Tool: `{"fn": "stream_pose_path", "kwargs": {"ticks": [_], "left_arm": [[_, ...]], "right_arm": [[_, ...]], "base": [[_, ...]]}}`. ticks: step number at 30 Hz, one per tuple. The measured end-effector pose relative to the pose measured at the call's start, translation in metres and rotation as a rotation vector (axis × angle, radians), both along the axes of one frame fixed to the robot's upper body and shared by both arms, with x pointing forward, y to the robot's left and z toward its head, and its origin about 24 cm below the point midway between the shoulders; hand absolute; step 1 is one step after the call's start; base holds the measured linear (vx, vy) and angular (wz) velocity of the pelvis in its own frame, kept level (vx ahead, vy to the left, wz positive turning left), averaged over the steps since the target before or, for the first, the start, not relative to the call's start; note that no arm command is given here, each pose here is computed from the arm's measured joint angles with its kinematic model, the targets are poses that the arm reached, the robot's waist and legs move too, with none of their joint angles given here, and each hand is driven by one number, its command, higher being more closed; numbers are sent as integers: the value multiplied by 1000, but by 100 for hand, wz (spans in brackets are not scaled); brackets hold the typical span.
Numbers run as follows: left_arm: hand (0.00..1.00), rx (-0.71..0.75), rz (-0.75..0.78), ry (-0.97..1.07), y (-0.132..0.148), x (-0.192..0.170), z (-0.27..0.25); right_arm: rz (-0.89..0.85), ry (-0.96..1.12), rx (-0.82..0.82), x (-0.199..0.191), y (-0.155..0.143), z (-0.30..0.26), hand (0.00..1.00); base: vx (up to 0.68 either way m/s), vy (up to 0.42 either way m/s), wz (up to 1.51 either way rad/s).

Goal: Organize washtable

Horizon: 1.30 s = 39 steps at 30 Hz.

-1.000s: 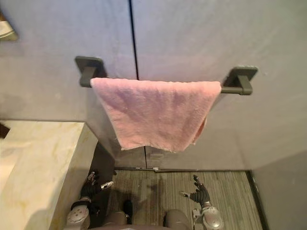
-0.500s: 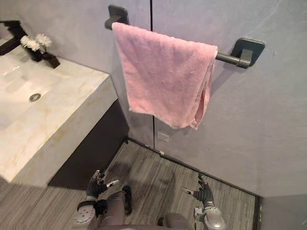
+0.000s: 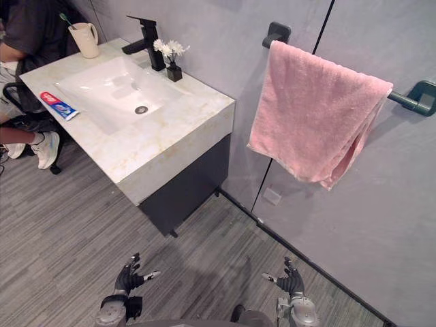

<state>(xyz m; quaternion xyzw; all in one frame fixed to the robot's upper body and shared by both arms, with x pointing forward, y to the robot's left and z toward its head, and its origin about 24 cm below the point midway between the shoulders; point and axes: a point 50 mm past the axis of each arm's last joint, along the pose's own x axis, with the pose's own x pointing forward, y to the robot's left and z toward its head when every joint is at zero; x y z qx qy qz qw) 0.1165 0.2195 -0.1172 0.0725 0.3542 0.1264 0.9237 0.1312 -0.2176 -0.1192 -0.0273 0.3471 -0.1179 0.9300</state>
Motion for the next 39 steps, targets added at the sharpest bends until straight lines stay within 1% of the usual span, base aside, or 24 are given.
{"fn": "stream_pose_path", "kwargs": {"ticks": [3,9,11,12,13,15,17,20,21,23,27,29,31,33,36,37,39], "left_arm": [[0,5,29,6,5,-3,0],[0,-66,112,-18,-4,-3,-2],[0,-83,140,25,-4,-14,-9],[0,-67,151,39,1,-19,-10],[0,-60,164,50,4,-24,-11],[0,-36,189,90,14,-36,-14],[0,-29,187,91,16,-36,-13],[0,-37,188,84,14,-34,-13],[0,-43,186,85,11,-35,-14],[0,-43,169,79,10,-33,-13],[0,-9,149,27,21,-13,-5],[0,-25,130,18,13,-6,-5],[0,-38,92,5,5,2,-5],[0,-52,75,11,-1,3,-7],[0,-90,90,12,-14,1,-10],[0,-96,106,10,-15,0,-10],[0,-113,149,13,-18,-13,-10]], "right_arm": [[-1,14,2,-5,1,-2,0],[-21,44,-1,-10,2,-5,0],[-19,46,-2,-11,2,-5,0],[-12,50,12,-10,7,-7,0],[-3,40,20,-6,11,-6,0],[55,-18,53,17,31,0,0],[92,-62,66,33,41,6,0],[129,-129,59,50,46,18,0],[139,-157,41,55,44,24,0],[139,-188,13,53,36,30,0],[215,-184,36,53,55,29,0],[260,-181,45,52,64,28,0],[270,-183,48,53,66,29,0],[294,-169,54,47,68,26,0],[345,-205,13,55,67,35,0],[354,-226,18,57,73,38,0],[395,-295,31,60,86,52,0]], "base": [[-209,134,61],[-75,168,148],[53,236,174],[78,219,147],[99,162,84],[117,123,48],[116,148,49],[141,149,53],[144,179,61],[159,122,98],[245,-5,85],[412,-72,90],[375,-93,96],[448,-178,104],[566,-211,39],[642,-263,-20],[538,-178,-69]]}}
